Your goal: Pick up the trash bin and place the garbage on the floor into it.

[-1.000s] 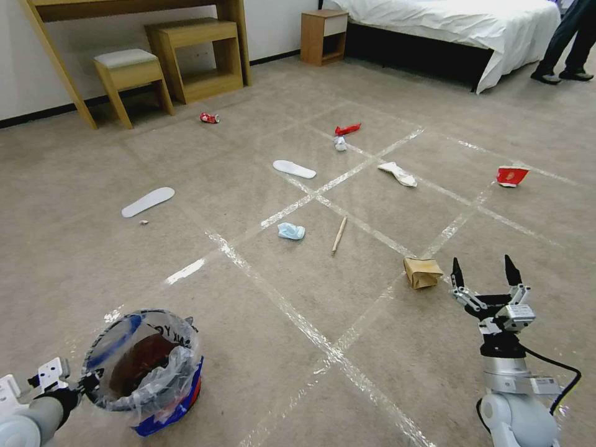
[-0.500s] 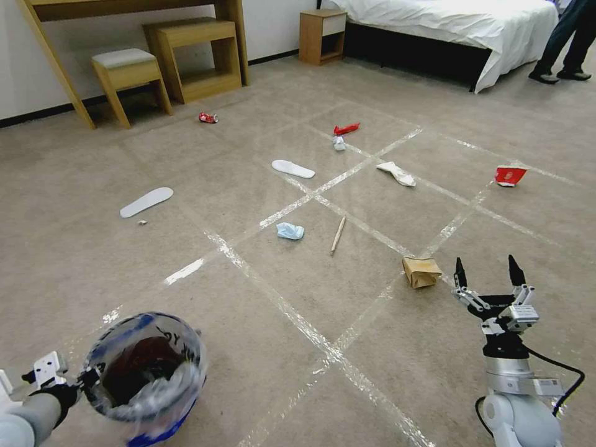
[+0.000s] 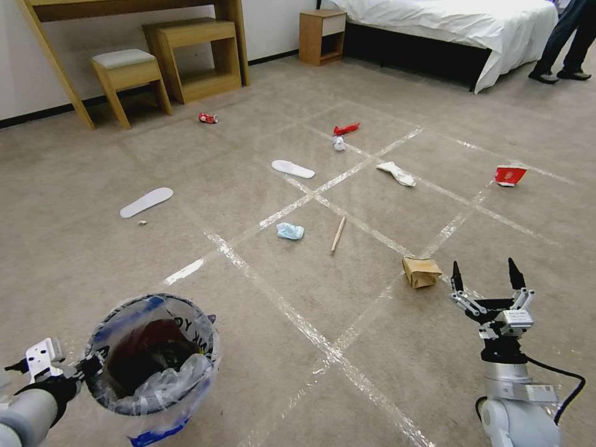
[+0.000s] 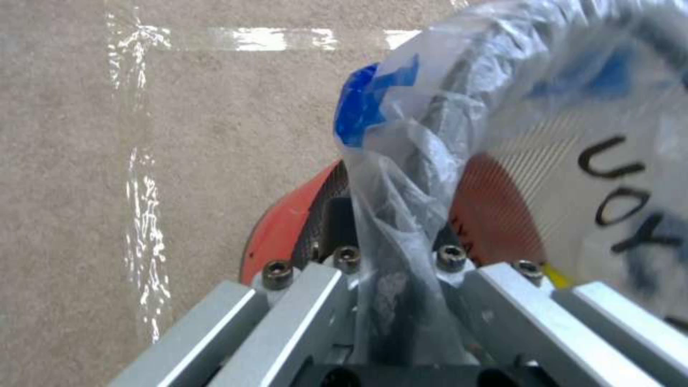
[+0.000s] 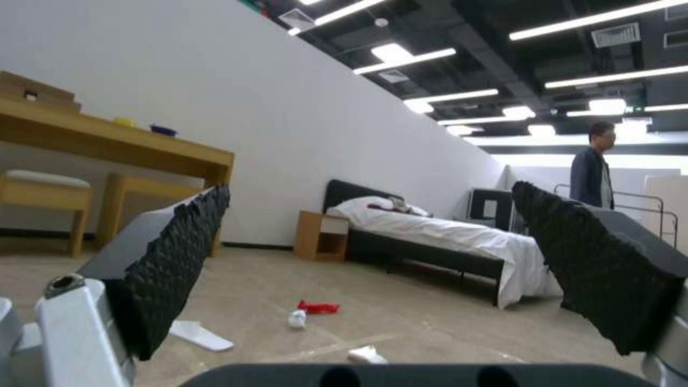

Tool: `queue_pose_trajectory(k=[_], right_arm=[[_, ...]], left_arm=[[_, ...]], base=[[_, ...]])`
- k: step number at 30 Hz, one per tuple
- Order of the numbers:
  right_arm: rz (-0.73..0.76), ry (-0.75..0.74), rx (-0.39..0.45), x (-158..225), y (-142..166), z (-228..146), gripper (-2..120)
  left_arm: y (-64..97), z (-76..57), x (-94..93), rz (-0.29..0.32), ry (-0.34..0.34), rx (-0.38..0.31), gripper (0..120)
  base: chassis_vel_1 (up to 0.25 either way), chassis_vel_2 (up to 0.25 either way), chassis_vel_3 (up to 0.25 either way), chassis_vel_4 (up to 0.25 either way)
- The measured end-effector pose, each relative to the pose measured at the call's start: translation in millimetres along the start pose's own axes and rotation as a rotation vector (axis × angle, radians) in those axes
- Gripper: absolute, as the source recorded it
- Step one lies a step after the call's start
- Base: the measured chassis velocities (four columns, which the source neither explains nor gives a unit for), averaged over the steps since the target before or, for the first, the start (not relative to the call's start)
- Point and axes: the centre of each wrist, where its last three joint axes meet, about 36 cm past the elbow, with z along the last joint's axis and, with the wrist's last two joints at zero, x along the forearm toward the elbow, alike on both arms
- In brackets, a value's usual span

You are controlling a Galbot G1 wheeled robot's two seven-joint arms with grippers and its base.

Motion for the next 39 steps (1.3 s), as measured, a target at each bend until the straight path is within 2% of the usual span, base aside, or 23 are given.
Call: queue_pose_trajectory(k=[7, 12, 23, 39], right_arm=[[-0.004, -0.014, 0.014, 4, -5, -8, 100], [-0.008, -0.022, 0.012, 4, -6, -8, 100], [-0.014, -0.022, 0.011, 5, -7, -7, 100], [-0.024, -0.016, 0.011, 2, -5, -1, 100]], left_arm=[[-2.9, -3.9, 14.0, -0.009, -0.013, 0.016, 0], [-2.6, -7.2, 17.2, -0.009, -0.017, 0.023, 0], [-1.2, -5.6, 14.0, -0.019, -0.01, 0.037, 0], [0.7, -4.1, 4.6, -0.026, -0.007, 0.045, 0]], base=[[0.0, 0.0, 0.0, 0.0], [0.0, 0.0, 0.0, 0.0], [-0.015, 0.02, 0.015, -0.016], [-0.127, 0.13, 0.124, -0.124]])
